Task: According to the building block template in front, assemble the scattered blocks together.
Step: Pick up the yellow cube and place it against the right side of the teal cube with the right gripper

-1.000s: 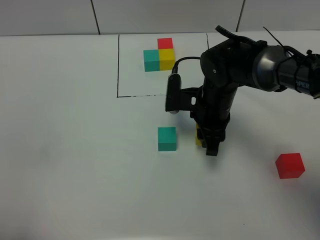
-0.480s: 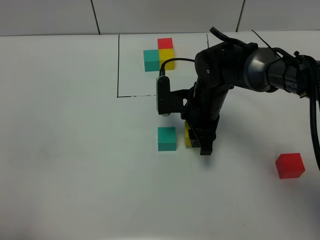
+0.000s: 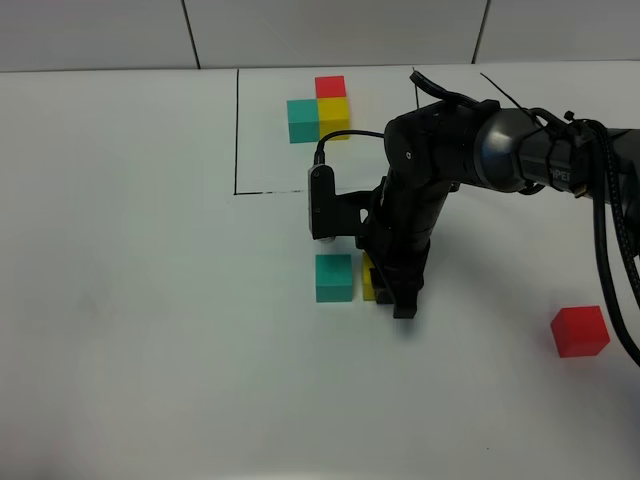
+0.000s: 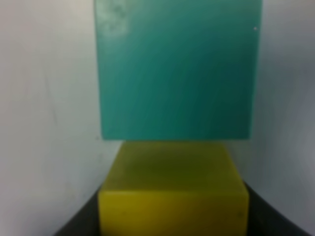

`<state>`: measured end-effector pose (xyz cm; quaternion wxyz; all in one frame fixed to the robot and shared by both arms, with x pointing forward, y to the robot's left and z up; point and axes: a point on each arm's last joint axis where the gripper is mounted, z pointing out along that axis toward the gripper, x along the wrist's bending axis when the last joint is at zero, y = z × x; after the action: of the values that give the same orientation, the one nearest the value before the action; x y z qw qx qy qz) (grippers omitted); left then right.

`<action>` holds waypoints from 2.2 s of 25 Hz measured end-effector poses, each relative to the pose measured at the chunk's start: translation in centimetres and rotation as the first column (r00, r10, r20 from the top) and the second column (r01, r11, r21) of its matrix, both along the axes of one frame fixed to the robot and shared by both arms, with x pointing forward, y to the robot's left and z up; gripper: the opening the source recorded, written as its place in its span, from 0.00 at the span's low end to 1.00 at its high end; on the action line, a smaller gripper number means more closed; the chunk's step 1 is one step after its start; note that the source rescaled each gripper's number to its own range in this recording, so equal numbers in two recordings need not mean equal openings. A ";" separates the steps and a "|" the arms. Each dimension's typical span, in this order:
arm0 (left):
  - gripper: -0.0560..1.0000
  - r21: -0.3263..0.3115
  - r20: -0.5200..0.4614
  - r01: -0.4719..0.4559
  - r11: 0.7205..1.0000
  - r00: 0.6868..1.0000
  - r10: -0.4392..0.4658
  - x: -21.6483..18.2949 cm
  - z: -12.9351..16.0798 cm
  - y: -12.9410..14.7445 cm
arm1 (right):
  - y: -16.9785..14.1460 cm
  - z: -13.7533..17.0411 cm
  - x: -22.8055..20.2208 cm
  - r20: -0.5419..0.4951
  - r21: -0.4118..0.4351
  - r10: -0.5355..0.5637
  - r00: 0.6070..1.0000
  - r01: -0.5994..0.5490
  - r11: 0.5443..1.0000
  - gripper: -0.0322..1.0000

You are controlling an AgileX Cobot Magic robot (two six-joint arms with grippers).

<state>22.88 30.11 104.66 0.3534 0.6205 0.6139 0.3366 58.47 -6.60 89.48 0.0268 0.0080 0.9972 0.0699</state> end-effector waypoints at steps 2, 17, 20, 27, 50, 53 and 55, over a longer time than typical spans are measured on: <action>0.80 0.000 0.000 0.000 1.000 1.000 0.000 0.0 0.0 0.0 | 0.1 -0.2 0.0 -0.004 0.004 -0.002 1.000 0.002 1.000 0.05; 0.80 0.000 0.000 0.000 1.000 1.000 0.000 0.0 0.0 0.0 | 0.3 -0.7 0.1 -0.019 0.019 -0.015 1.000 0.015 1.000 0.05; 0.80 0.000 0.000 0.000 1.000 1.000 0.000 0.0 0.0 0.0 | 0.4 -0.8 0.2 -0.017 0.022 -0.015 1.000 0.015 1.000 0.05; 0.80 0.000 0.000 0.000 1.000 1.000 0.000 0.0 0.0 0.0 | 0.4 -0.8 0.1 -0.015 0.023 -0.010 1.000 0.010 1.000 0.05; 0.80 -0.001 0.000 0.000 1.000 1.000 0.000 0.0 0.0 0.0 | 0.9 -0.8 -0.1 -0.006 0.033 0.015 1.000 -0.015 0.999 0.05; 0.80 -0.001 0.000 0.000 1.000 1.000 0.000 0.0 0.0 0.0 | 0.9 -0.8 -0.1 -0.006 0.033 0.015 1.000 -0.015 0.999 0.05; 0.80 -0.001 0.000 0.000 1.000 1.000 0.000 0.0 0.0 0.0 | 0.9 -0.8 -0.1 -0.007 0.033 0.015 1.000 -0.014 0.999 0.05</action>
<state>22.88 30.11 104.66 0.3535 0.6202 0.6142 0.3364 58.38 -5.65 88.70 0.0228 0.0014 0.9960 0.0867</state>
